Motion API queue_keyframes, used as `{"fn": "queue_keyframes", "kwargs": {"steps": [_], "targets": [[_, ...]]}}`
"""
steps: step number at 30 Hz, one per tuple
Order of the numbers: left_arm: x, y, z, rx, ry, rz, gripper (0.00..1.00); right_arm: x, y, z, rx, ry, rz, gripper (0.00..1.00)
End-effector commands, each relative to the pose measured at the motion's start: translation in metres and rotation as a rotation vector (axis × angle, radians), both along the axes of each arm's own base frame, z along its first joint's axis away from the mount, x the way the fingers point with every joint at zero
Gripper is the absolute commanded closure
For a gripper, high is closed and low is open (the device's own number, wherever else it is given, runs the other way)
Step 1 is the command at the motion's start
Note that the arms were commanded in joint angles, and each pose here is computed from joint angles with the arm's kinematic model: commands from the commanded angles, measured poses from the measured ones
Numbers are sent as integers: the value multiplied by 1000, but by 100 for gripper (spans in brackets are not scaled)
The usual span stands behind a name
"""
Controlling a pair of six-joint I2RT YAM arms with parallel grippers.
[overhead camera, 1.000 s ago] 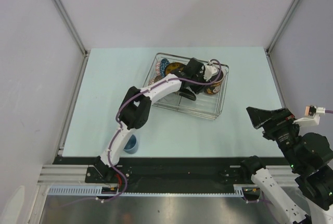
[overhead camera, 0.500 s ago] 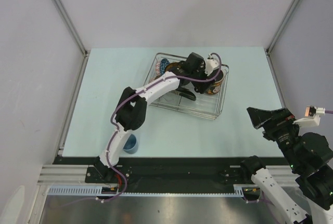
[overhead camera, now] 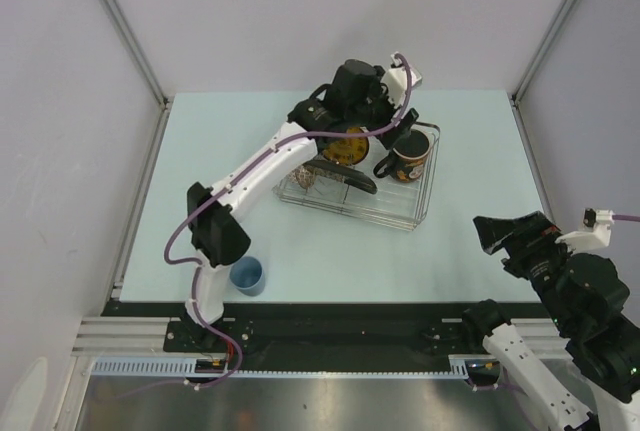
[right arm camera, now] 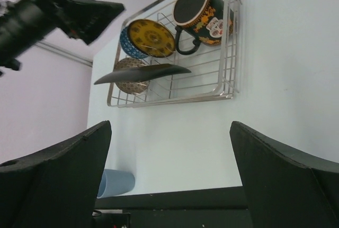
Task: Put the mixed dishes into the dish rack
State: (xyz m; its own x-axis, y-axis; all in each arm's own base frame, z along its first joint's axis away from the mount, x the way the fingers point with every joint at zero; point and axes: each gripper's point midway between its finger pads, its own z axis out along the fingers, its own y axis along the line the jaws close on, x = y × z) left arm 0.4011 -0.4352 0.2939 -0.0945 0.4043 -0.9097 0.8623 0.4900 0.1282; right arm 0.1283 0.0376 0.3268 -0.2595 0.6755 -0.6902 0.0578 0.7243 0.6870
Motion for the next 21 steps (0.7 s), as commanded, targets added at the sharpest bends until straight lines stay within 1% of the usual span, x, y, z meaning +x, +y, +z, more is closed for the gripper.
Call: {"fn": "queue_keyframes", "kwargs": {"steps": [1,4,5,7,8,11,12,14,15,17,18,19,21], "targets": [[-29,21,79,-80,-47,-10,0,3,-1,-20,-63,71,-2,0],[-41,34,97,-91,-50,0,0,6,3,-30,-74,97,16,0],[-48,42,111,-105,-68,1,0,5,5,-32,-77,109,25,0],[-55,54,116,-83,-73,8,0,6,8,-36,-82,125,40,0],[-61,61,125,-86,-87,14,0,5,8,-39,-88,136,44,0],[-68,80,123,-49,-74,41,0,2,7,-45,-100,149,47,0],[-76,92,123,-38,-70,47,0,1,7,-46,-101,152,49,0],[-80,106,122,-22,-84,68,0,-1,8,-50,-98,164,58,0],[-88,119,124,-24,-99,76,0,-1,9,-52,-98,167,64,0],[-91,135,125,-14,-129,99,0,-2,11,-55,-94,177,71,0],[-92,141,118,11,-134,102,0,-2,12,-58,-95,183,74,0],[-98,152,128,2,-160,113,0,-2,12,-58,-95,181,76,0],[-100,164,125,26,-184,129,0,-3,13,-60,-100,184,89,0]]}}
